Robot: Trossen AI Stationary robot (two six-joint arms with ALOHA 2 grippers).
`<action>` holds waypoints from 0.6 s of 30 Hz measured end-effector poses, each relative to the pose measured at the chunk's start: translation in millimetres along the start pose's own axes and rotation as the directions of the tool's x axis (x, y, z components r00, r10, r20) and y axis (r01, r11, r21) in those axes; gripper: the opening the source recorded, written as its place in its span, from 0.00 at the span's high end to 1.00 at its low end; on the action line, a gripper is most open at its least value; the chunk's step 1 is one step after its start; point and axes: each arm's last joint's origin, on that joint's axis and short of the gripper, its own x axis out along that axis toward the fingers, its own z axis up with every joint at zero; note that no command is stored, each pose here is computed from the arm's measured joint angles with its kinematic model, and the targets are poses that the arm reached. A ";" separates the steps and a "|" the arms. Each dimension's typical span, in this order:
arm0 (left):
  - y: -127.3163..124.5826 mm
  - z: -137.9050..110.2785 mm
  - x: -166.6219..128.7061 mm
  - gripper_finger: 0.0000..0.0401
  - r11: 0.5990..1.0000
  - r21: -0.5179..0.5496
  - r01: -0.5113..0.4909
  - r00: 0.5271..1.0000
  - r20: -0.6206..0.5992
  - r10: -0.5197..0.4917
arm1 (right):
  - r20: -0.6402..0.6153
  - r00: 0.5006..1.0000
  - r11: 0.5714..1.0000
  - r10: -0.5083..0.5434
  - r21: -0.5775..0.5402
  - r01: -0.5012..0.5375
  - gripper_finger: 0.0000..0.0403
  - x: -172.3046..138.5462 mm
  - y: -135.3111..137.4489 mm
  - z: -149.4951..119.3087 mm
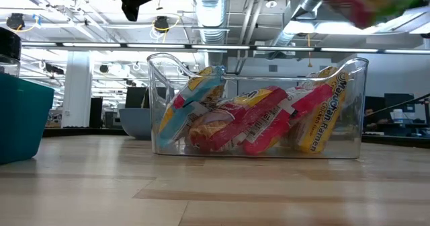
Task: Pick & Place Food Item
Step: Put the pink noodle pack into the transparent bin
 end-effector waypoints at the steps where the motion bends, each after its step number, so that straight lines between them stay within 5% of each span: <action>1: 0.0 0.0 0.0 0.74 1.000 0.000 0.000 1.000 0.000 0.000 | 0.017 1.000 1.000 -0.009 -0.012 0.009 1.00 1.2 -1.0 4.8; 9: 0.0 0.0 0.0 0.74 1.000 0.000 0.000 1.000 0.000 0.000 | 0.105 0.990 0.994 -0.093 -0.054 0.099 1.00 13.6 -12.3 31.8; 18: 0.0 0.0 0.0 0.74 1.000 0.000 0.000 1.000 0.000 0.000 | 0.134 0.977 0.986 -0.165 -0.017 0.169 1.00 44.7 -28.7 29.8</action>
